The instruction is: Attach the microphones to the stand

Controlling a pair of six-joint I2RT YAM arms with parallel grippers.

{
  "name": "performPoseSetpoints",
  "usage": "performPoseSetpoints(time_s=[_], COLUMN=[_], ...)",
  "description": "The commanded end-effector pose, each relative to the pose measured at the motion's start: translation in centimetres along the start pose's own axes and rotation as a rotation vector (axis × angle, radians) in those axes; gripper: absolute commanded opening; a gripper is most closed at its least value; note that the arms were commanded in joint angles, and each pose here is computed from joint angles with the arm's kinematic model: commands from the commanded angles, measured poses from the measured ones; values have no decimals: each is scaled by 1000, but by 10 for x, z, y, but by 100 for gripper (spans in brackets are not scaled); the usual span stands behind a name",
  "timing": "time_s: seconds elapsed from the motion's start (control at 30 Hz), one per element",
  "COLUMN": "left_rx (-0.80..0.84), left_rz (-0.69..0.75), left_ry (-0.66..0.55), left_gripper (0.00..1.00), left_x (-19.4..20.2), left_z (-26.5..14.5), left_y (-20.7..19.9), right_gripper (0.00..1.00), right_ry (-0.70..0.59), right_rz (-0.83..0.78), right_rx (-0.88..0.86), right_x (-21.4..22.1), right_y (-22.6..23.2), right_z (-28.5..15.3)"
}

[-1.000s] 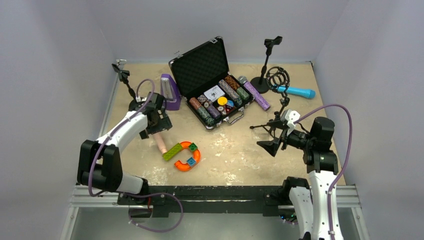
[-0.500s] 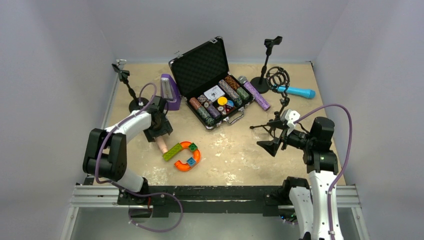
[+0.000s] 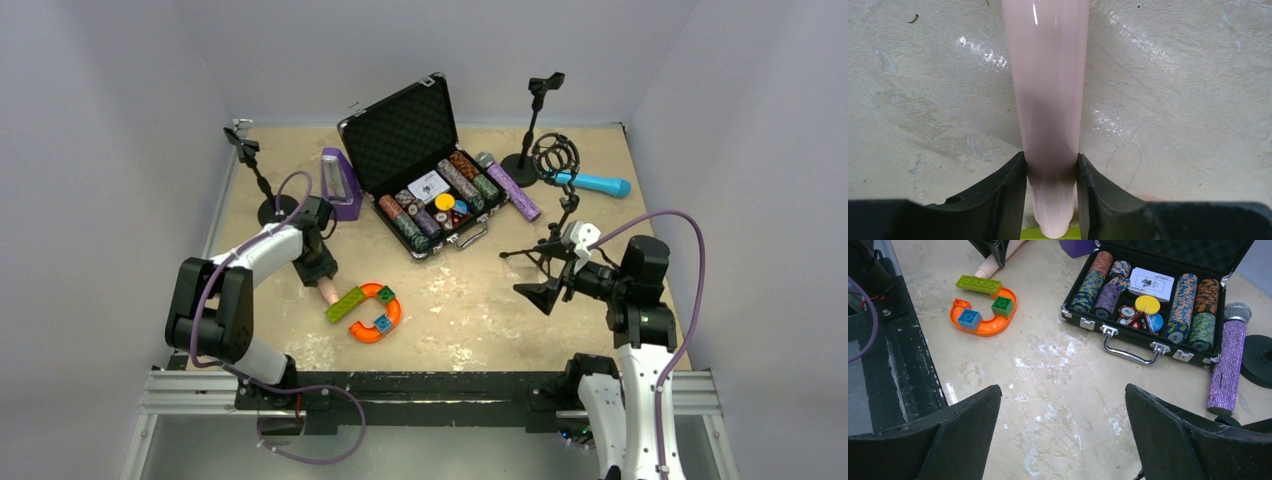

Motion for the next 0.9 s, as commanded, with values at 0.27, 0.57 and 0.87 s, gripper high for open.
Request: performPoseSetpoints(time_s=[0.27, 0.57, 0.87], left_rx=[168, 748, 1269], left_rz=[4, 235, 477], left_ry=[-167, -326, -457], left_gripper=[0, 0, 0], left_x=[-6, 13, 44], left_z=[-59, -148, -215], left_y=[20, 24, 21], right_gripper=[97, 97, 97], right_ry=[-26, -42, -48], right_rz=[-50, -78, -136], right_rx=[-25, -101, -147], right_x=[-11, -16, -49], right_y=[4, 14, 26], right_z=[-3, -5, -19])
Point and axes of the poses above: each gripper's point midway between its finger pads, its own z axis out along the fingers, its own y axis along the line the jaws close on, x = y × z, the point moved 7 cm from there along -z, back along the fingers, and after that the axes turned 8 degrees about -z, right-handed, at the moved point
